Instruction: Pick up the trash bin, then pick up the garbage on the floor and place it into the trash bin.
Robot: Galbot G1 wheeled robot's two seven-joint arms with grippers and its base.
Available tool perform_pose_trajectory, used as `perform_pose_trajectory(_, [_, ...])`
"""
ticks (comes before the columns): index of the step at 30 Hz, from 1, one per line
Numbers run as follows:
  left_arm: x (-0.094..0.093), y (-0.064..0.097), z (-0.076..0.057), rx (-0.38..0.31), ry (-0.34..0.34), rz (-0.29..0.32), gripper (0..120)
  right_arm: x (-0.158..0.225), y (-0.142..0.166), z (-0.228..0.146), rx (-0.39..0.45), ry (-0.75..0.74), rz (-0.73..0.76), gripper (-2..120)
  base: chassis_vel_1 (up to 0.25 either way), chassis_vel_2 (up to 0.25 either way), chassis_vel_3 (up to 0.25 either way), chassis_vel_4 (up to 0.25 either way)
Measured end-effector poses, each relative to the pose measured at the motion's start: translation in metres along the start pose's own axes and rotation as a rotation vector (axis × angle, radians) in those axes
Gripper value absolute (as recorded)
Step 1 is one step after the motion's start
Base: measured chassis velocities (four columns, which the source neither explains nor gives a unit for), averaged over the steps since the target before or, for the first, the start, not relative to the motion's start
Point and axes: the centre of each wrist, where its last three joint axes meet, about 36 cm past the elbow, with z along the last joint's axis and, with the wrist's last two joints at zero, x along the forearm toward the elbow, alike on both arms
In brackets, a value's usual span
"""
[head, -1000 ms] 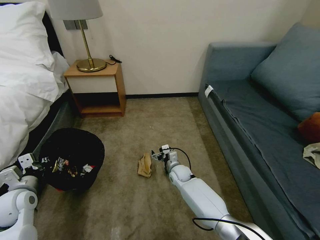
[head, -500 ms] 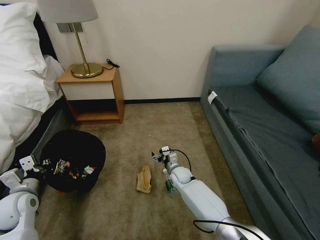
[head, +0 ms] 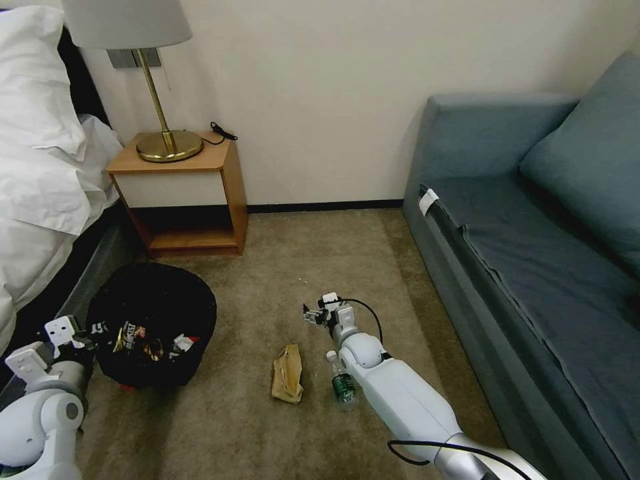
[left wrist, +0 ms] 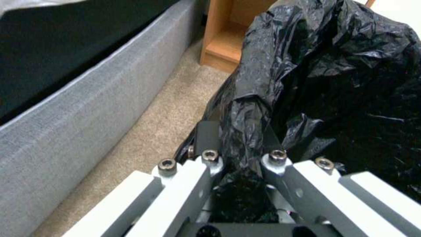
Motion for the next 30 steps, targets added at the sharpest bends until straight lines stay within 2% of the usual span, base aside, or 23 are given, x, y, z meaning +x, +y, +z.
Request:
perform_pose_trajectory(6, [0.001,0.002,-0.003,0.002,-0.011,-0.001,4,0.005,0.004,-0.01,0.015,0.098,-0.002,100,0.0,0.0,0.0,0.0])
perform_pose_trajectory(8, [0.001,0.003,-0.001,0.002,-0.015,-0.003,4,0.015,0.006,-0.015,0.031,0.192,0.001,100,0.0,0.0,0.0,0.0])
perform_pose_trajectory(12, [-0.001,0.001,0.002,0.002,-0.011,0.003,4,0.033,0.007,-0.018,0.059,0.29,0.007,100,0.0,0.0,0.0,0.0])
perform_pose_trajectory(17, [-0.006,0.0,0.001,0.0,-0.014,0.007,4,0.053,0.011,-0.025,0.044,0.384,0.021,100,0.0,0.0,0.0,0.0])
perform_pose_trajectory(23, [-0.01,0.002,-0.006,-0.02,-0.021,0.012,4,0.081,0.021,-0.002,0.022,0.479,0.023,100,0.0,0.0,0.0,0.0])
perform_pose_trajectory(30, [-0.011,0.003,-0.007,-0.029,-0.015,0.011,4,0.092,0.025,0.015,0.018,0.519,0.013,100,0.0,0.0,0.0,0.0])
